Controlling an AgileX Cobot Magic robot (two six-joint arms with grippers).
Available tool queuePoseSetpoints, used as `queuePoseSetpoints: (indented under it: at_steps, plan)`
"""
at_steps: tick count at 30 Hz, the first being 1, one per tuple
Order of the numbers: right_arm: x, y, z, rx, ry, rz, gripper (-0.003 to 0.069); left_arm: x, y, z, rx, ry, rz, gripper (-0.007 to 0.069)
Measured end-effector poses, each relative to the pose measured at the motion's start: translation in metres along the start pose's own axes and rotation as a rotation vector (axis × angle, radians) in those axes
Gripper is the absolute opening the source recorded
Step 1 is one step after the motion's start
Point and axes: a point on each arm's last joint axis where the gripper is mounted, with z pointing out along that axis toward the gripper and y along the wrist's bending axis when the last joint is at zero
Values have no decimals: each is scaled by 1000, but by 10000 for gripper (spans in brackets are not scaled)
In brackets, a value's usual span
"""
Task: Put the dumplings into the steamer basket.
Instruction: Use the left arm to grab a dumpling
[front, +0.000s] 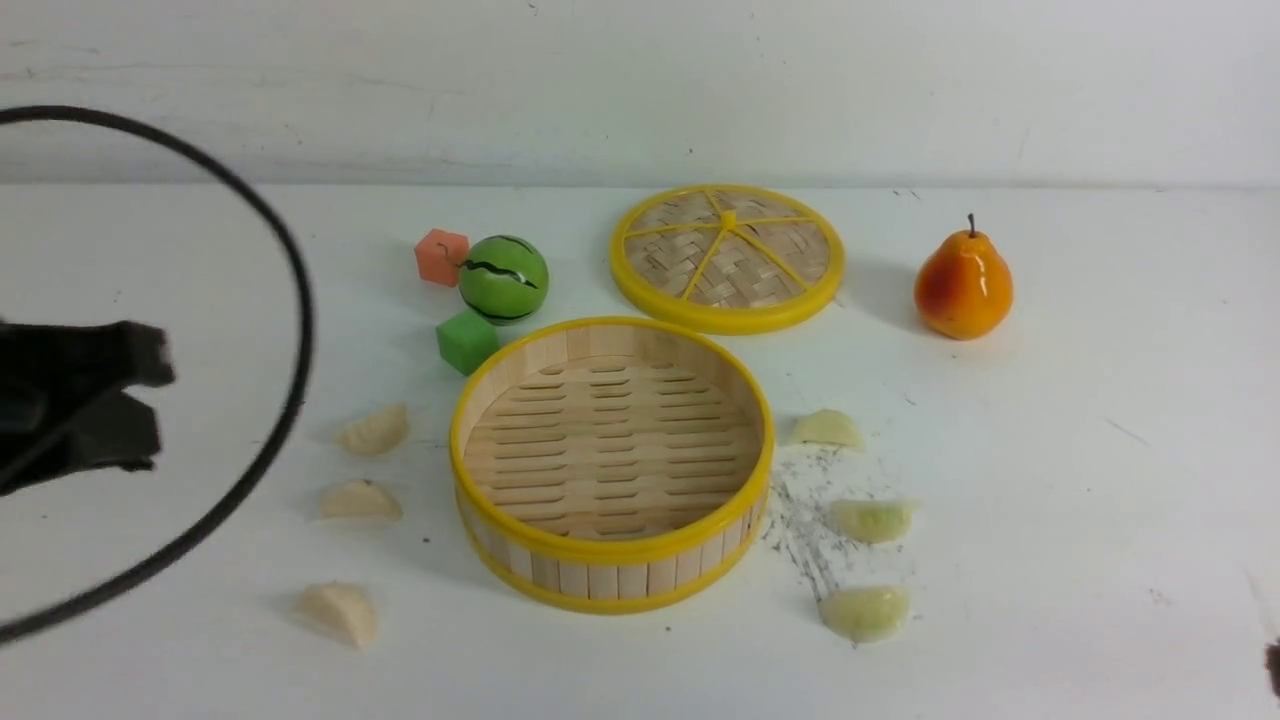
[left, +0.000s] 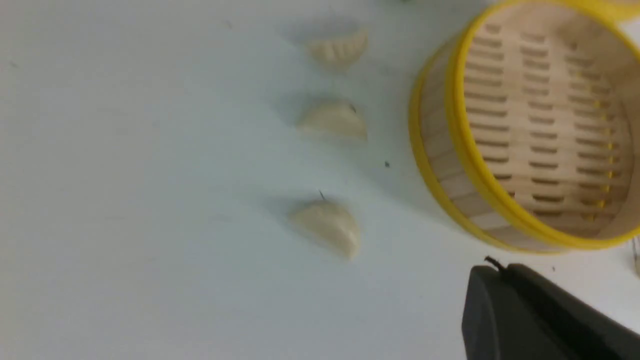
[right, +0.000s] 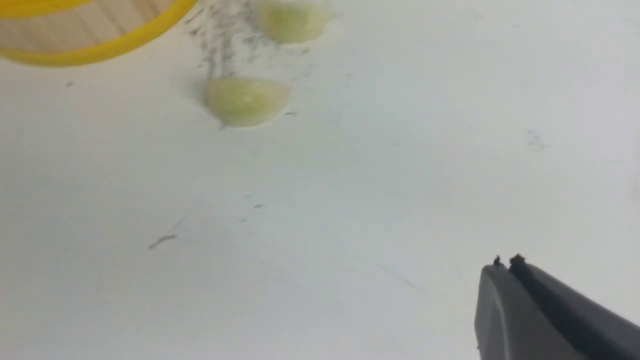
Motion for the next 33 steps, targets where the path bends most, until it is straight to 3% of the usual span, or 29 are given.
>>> queuePoseSetpoints:
  at_steps: [7,17,23,26,29,33]
  plan:
    - [-8,19,26,-155,25,-106,-4,-58,-12,76,9,206,86,-14]
    - [-7,23,34,-184,55,-137,-2,-107,-16,152,-20,222,195,8]
    - [-7,23,34,-186,53,-140,-1,-104,-31,206,-158,264,491,152]
    - [-7,24,34,-187,53,-142,1,-94,-38,229,-223,284,641,298]
    - [-7,24,34,-189,53,-140,5,-82,-40,247,-259,328,722,418]
    - [-7,24,34,-189,53,-139,6,-75,-41,258,-278,348,768,482]
